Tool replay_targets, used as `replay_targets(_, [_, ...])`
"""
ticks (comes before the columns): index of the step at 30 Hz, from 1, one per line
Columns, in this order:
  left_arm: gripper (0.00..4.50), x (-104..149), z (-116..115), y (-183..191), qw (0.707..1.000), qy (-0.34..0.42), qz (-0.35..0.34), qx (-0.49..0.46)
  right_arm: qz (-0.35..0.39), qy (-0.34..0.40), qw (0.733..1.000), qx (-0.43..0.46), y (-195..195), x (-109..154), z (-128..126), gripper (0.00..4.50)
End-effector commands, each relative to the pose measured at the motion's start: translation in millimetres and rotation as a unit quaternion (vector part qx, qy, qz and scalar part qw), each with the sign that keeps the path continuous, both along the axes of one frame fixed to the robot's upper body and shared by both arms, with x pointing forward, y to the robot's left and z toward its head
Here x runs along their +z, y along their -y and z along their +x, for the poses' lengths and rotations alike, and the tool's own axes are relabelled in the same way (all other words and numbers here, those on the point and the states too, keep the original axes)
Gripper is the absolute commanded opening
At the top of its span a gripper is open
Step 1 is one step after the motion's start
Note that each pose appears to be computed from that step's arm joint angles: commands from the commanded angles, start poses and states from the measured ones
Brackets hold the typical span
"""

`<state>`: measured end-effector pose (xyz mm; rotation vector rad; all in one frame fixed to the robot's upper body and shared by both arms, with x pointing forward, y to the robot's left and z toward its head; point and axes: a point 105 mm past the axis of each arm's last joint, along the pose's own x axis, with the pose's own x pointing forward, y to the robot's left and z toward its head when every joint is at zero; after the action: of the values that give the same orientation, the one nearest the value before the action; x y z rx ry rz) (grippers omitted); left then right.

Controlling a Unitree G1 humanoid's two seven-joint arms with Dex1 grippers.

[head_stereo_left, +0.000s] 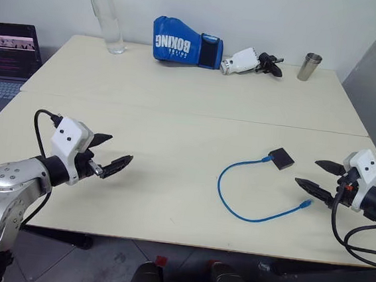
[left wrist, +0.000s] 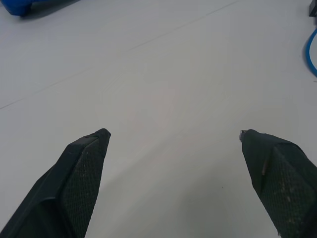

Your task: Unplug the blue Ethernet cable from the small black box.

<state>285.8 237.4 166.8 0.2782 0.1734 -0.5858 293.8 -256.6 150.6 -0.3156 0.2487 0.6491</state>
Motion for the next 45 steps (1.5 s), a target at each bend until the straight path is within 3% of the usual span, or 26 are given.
replay_targets(1, [4.5,16.6,-3.2,5.7,0.999,0.026,0.006,-0.02,0.0,0.021,1.0,0.009,-5.6,11.5,-0.6,4.47])
replay_targets(24, [4.5,16.9,-8.2,26.5,0.996,0.011,0.033,-0.077,-0.003,0.029,0.999,0.031,-24.9,17.5,-1.3,4.47])
replay_targets(30, [4.5,23.3,-9.7,39.5,0.993,0.019,0.028,-0.109,0.037,0.022,0.999,0.031,-47.7,12.9,-1.4,4.47])
replay_targets(39, [4.5,32.2,-13.8,58.6,0.987,0.03,0.014,-0.156,0.073,0.015,0.996,-0.043,-86.2,-11.0,12.6,4.47])
replay_targets(45, [4.5,28.2,-14.4,62.6,0.986,0.025,0.013,-0.165,0.124,-0.025,0.979,-0.16,-107.7,-28.8,28.4,4.47])
